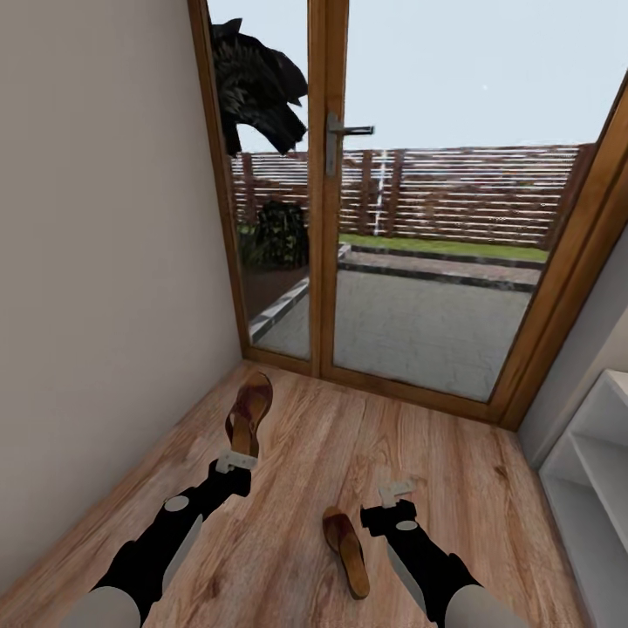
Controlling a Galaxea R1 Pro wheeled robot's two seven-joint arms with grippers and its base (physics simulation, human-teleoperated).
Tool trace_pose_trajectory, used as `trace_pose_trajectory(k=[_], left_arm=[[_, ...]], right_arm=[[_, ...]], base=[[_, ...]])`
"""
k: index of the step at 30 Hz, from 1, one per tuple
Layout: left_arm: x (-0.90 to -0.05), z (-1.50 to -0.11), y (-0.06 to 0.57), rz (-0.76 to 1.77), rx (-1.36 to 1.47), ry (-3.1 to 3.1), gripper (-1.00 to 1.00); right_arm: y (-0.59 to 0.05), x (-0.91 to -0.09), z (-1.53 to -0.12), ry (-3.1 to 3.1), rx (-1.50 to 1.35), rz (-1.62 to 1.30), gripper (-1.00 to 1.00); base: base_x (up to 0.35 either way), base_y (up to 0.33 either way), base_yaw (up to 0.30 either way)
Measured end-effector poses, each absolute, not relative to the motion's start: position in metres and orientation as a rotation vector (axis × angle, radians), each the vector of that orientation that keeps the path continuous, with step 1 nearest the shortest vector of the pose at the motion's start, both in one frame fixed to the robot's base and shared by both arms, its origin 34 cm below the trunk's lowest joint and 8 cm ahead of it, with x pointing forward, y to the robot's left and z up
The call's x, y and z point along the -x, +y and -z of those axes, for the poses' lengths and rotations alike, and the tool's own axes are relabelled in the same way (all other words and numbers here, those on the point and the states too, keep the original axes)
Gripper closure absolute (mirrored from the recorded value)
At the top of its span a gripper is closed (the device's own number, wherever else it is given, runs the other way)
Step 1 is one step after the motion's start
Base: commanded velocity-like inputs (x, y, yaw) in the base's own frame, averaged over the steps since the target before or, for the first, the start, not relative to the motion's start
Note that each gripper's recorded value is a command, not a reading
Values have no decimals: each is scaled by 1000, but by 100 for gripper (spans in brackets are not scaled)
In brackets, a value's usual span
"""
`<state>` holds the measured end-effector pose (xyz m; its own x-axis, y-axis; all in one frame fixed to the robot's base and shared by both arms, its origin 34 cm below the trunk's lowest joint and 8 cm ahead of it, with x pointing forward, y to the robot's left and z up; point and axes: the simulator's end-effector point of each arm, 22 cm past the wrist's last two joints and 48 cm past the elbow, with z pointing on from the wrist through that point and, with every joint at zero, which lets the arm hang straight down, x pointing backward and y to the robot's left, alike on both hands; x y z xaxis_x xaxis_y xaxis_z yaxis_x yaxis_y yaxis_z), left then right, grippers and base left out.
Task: Pick up the two gym shoes and the two sandals from the corridor floor and place them onto the hallstand (shoe rack) in the corridor, making sure they are on the rack and not on the floor. Arrange them so the two gym shoes are next to each other and the two sandals are next to each other.
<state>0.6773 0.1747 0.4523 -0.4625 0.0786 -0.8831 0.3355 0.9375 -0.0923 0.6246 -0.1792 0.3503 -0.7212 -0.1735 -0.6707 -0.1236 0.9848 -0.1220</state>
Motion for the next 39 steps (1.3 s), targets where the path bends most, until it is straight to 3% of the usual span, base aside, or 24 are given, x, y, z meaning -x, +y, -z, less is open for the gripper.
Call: trace_pose_trajectory(k=[39], left_arm=[[-648, -333, 176, 336, -277, 2172, 100]], right_arm=[[-180, -584, -240, 2514, 217, 78, -100]], base=[[0, 0, 23]])
